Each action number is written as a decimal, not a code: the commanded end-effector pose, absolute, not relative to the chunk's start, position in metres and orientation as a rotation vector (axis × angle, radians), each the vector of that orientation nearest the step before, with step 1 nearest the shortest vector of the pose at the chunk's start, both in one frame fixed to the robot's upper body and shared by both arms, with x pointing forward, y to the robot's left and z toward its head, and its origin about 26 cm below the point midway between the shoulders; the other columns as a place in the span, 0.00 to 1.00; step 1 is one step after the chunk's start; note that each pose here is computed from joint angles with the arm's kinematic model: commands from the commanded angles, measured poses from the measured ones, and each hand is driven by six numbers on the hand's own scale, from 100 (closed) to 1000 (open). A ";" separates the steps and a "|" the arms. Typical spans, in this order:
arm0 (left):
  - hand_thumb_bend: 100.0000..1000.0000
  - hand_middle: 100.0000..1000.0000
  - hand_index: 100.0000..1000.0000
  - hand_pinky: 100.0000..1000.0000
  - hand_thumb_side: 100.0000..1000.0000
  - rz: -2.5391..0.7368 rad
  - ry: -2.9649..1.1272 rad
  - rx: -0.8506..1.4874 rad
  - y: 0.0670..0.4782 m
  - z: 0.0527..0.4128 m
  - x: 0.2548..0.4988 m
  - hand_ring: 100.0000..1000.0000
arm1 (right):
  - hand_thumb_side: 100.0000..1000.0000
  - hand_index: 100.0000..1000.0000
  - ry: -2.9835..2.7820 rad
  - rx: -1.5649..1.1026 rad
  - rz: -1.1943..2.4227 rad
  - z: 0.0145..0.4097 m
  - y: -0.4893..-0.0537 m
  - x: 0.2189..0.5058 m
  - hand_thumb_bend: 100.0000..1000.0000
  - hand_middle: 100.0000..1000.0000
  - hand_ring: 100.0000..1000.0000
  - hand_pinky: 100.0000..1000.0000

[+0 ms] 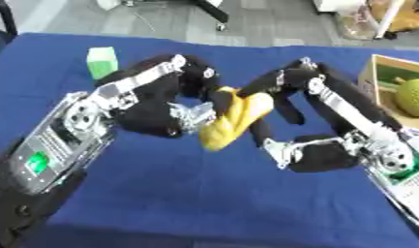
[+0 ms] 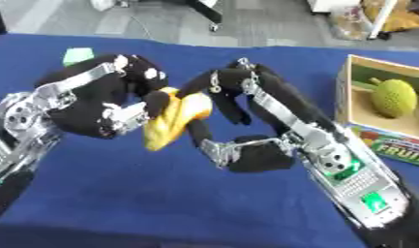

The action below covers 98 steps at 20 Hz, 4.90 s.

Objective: Pick up the objects with one hand, pass them to the other hand, and then place them into the box on the other side of the table.

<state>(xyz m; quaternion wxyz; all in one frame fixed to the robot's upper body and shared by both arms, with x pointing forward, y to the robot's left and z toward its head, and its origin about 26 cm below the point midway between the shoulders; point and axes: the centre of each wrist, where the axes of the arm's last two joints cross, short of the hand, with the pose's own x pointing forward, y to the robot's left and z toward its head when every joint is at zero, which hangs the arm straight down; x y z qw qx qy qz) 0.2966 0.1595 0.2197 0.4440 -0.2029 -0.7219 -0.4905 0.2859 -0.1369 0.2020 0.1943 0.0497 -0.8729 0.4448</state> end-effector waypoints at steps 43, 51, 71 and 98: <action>0.26 0.66 0.75 0.74 0.70 -0.486 -2.118 0.131 0.280 0.203 0.293 0.67 | 0.00 0.26 -2.091 -0.961 0.654 0.225 -0.330 0.313 0.00 0.11 0.03 0.03; 0.25 0.64 0.74 0.73 0.73 -0.348 -2.052 0.182 0.282 0.169 0.282 0.66 | 0.02 0.38 -1.801 -1.070 0.538 0.215 -0.379 0.326 0.00 0.16 0.06 0.07; 0.25 0.64 0.74 0.73 0.73 -0.312 -2.029 0.222 0.285 0.160 0.278 0.66 | 0.62 0.91 -1.081 -1.212 0.682 0.168 -0.446 0.374 0.24 0.51 0.30 0.26; 0.46 0.74 0.87 0.79 0.53 -0.746 -1.550 0.992 0.366 0.219 0.314 0.73 | 0.18 0.87 -2.165 -0.913 0.802 0.145 -0.267 0.329 0.00 0.43 0.27 0.28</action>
